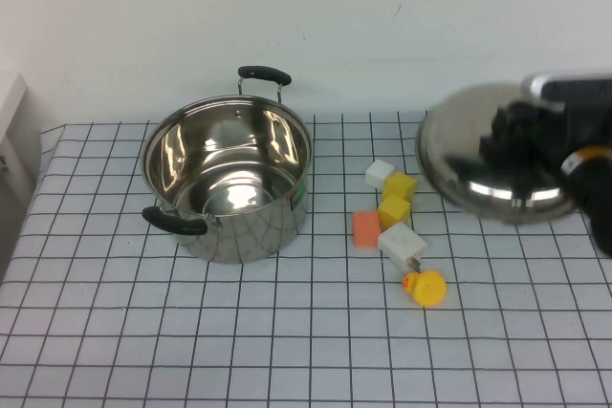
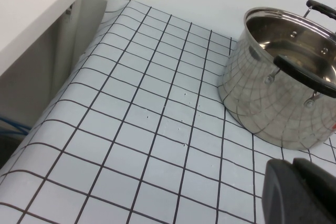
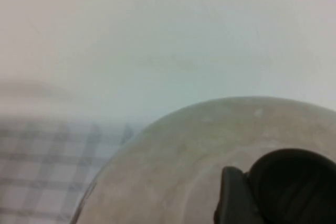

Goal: Cover the pot
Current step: Pick up the pot lid, then place the pot lid on the pot

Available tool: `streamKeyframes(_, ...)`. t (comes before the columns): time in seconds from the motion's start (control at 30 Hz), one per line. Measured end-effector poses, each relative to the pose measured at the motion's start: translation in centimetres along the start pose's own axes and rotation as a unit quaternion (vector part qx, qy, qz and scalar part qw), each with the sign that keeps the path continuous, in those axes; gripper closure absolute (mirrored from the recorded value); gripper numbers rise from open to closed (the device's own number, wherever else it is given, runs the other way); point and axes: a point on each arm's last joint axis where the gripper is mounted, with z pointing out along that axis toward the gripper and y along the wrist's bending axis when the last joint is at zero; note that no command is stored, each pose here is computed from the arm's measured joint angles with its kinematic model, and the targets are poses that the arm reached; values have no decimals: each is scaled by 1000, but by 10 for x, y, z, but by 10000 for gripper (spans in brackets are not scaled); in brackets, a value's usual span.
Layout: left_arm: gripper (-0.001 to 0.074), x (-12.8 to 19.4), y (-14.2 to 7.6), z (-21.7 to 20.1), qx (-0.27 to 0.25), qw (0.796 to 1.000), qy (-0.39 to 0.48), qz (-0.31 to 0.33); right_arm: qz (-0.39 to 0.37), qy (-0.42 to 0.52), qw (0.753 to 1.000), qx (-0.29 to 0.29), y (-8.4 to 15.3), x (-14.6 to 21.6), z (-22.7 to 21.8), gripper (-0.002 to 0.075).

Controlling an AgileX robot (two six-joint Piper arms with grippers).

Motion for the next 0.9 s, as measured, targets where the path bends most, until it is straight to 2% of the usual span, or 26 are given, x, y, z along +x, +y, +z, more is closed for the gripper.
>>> streamKeyframes(0.1,738,0,0,0,0,1000,0,0,-24,-45,998,-36,7,-52,-27,370)
streamKeyframes(0.2,738,0,0,0,0,1000,0,0,-12,-93,993,-76,16,-97,-55,370)
streamKeyframes(0.33,738,0,0,0,0,1000,0,1,0,-124,980,-158,44,-130,-66,370)
streamKeyframes(0.47,738,0,0,0,0,1000,0,1,-17,-105,965,-238,93,-134,-52,370)
streamKeyframes(0.63,738,0,0,0,0,1000,0,3,-58,-74,953,-289,153,-126,-23,370)
streamKeyframes(0.77,738,0,0,0,0,1000,0,2,-83,-50,949,-301,191,-110,6,370)
streamKeyframes(0.9,738,0,0,0,0,1000,0,2,-61,-33,951,-300,213,-96,37,370)
